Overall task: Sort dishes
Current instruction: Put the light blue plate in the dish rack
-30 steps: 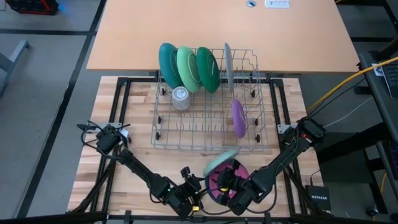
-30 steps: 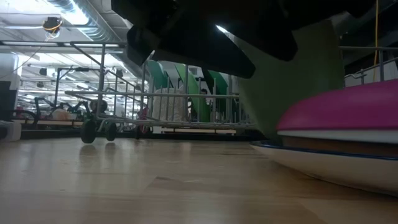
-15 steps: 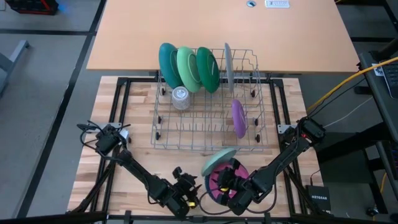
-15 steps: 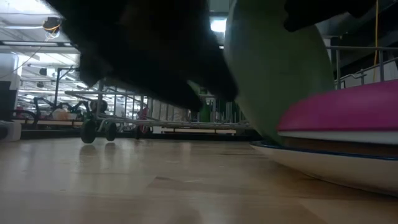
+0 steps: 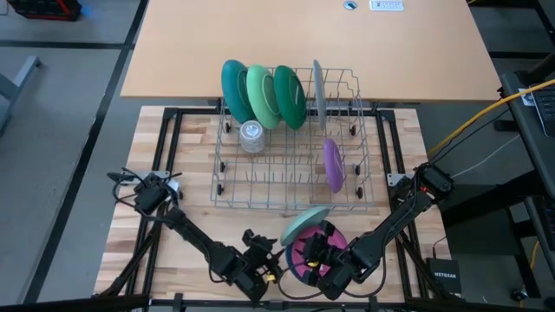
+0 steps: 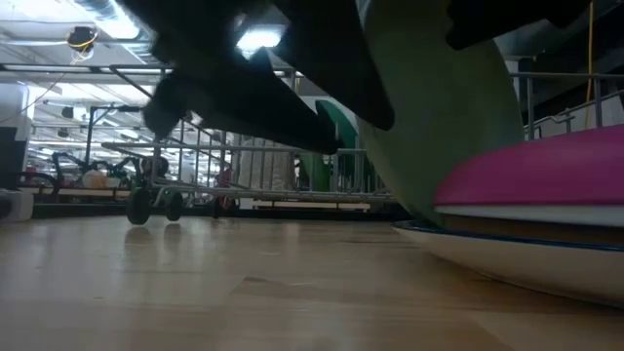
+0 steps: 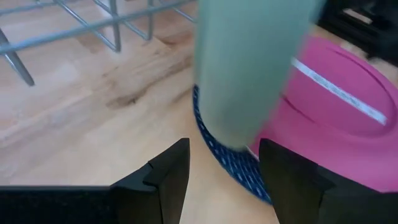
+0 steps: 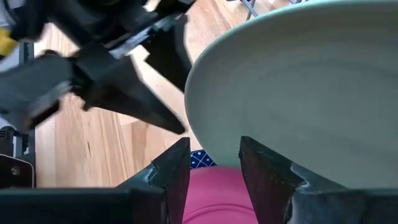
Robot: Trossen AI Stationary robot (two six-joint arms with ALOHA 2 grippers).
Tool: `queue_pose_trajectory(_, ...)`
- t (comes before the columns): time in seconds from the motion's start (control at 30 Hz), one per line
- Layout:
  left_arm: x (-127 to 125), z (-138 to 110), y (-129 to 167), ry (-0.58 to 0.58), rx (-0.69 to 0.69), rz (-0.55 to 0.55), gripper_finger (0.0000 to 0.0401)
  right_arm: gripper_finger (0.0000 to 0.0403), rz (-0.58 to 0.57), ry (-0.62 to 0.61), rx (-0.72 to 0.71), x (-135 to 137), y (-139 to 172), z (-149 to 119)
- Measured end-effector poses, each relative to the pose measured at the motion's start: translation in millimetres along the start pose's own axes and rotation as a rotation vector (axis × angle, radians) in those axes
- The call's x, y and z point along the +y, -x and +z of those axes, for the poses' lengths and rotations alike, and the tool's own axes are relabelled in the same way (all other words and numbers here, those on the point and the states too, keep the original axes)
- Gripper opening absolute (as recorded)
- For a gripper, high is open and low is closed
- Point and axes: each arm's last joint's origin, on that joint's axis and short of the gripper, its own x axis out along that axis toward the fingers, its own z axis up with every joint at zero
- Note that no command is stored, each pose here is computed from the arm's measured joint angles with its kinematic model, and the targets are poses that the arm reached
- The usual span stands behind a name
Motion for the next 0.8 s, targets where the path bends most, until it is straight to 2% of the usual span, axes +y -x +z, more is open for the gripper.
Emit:
queue_pose_trajectory(0.6, 9, 19, -28, 0.033, -0.025, 0.057, 0.0182, 0.0144, -0.001, 0.001, 0.001, 0, 0, 0)
queue_pose_trajectory(0.8, 11, 22, -36, 0.046, 0.043, 0.044, 0.0182, 0.0144, -0.003, 0.004, 0.004, 0, 0, 0)
